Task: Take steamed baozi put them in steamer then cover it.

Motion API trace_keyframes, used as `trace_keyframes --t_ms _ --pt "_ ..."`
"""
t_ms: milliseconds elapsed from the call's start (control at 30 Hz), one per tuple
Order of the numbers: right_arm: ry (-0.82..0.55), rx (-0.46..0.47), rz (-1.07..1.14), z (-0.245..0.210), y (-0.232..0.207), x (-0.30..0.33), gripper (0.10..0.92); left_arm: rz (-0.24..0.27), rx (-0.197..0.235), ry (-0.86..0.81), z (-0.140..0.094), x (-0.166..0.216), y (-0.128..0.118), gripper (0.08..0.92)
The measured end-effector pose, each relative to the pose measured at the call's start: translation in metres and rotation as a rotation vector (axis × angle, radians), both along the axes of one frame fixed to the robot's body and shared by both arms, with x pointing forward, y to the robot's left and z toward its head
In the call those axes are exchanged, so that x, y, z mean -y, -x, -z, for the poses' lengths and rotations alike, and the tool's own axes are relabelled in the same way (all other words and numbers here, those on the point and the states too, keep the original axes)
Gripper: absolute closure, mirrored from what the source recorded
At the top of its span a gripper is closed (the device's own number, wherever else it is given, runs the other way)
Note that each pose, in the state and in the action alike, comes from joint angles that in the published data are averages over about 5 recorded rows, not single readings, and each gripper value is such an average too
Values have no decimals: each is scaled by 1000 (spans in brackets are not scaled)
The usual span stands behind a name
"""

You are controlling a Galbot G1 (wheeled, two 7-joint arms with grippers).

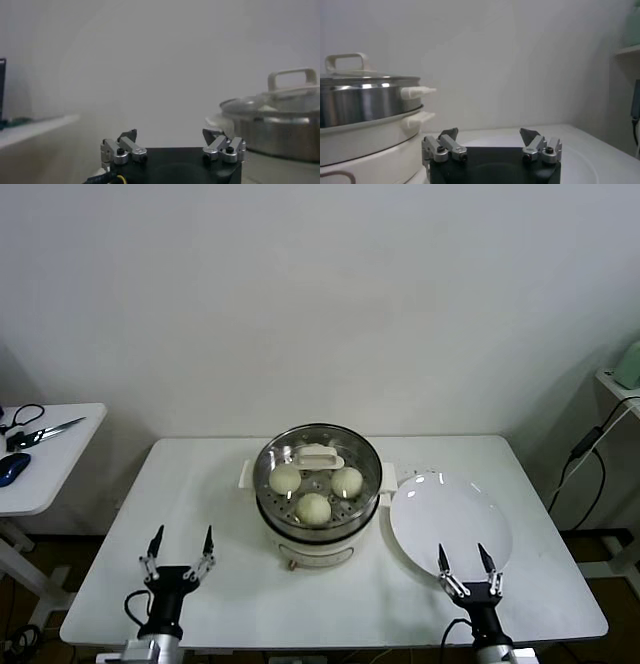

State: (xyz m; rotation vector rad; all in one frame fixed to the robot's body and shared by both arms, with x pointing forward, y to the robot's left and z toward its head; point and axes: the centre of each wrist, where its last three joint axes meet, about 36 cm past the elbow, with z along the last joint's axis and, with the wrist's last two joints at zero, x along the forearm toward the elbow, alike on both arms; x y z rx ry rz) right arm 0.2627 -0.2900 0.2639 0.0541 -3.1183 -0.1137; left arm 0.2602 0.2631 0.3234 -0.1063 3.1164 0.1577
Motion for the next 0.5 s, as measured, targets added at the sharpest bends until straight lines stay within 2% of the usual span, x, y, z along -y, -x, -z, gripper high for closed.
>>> trace_keyframes --t_ms 233,500 --pt "3 -1 -7 0 3 1 200 -12 -13 36 19 1 10 177" --pt "7 5 -8 0 6 2 200 -22 -20 53 29 1 15 177"
